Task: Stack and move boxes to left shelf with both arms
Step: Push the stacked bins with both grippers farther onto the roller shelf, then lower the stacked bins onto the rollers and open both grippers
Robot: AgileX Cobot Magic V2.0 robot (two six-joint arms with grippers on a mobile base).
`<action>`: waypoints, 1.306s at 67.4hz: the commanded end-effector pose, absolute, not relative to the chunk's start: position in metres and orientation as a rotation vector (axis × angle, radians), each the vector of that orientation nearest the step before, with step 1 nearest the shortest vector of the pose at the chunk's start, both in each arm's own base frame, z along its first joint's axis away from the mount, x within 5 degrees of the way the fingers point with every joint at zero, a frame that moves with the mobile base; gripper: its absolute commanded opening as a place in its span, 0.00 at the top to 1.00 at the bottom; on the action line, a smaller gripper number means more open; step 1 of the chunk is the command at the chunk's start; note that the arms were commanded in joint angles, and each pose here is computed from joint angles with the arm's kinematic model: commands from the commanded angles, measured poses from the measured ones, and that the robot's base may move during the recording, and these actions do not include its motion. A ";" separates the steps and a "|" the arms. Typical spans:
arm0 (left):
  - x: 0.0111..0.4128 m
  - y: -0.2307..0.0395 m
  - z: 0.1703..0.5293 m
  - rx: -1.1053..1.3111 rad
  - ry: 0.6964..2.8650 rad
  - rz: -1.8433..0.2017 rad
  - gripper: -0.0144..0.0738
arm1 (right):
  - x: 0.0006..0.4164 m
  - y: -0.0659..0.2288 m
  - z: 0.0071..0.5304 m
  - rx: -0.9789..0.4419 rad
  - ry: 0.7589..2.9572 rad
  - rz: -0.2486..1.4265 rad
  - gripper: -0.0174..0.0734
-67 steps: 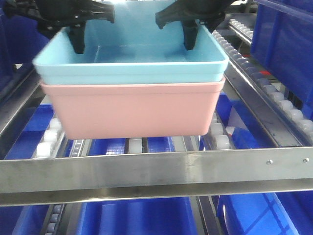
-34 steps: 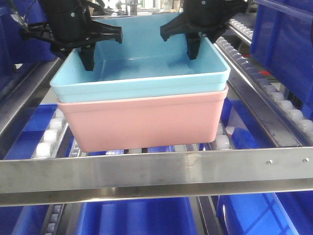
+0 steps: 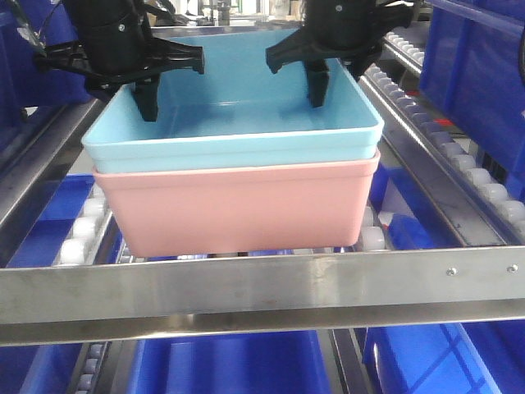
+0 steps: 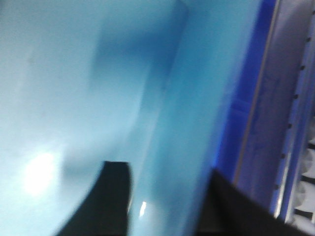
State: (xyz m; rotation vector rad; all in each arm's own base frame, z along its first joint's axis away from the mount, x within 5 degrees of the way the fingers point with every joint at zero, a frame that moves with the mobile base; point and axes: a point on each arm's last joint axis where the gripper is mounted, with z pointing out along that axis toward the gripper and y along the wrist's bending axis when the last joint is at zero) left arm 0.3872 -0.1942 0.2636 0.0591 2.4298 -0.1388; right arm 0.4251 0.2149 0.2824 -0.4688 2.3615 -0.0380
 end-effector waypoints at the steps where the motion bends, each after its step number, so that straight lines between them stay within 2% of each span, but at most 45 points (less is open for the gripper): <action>1: 0.384 -0.204 0.314 0.078 2.226 -0.307 0.76 | 0.414 0.222 0.339 -0.466 2.159 0.070 0.26; 6: 0.384 -0.204 0.314 0.078 2.226 -0.307 0.63 | 0.413 0.221 0.340 -0.464 2.162 0.067 0.21; 18: 0.383 -0.204 0.313 0.068 2.236 -0.315 0.28 | 0.411 0.220 0.345 -0.462 2.157 0.065 0.21; 24: 0.383 -0.203 0.312 0.062 2.254 -0.301 0.17 | 0.410 0.218 0.347 -0.464 2.152 0.054 0.21; 38: 0.381 -0.199 0.321 0.030 2.309 -0.245 0.17 | 0.406 0.215 0.355 -0.457 2.152 0.050 0.21; 53: 0.380 -0.195 0.348 0.001 2.312 -0.209 0.17 | 0.398 0.210 0.370 -0.445 2.130 0.053 0.21; 88: 0.364 -0.189 0.389 0.075 2.323 -0.127 0.17 | 0.370 0.191 0.418 -0.401 2.065 0.063 0.24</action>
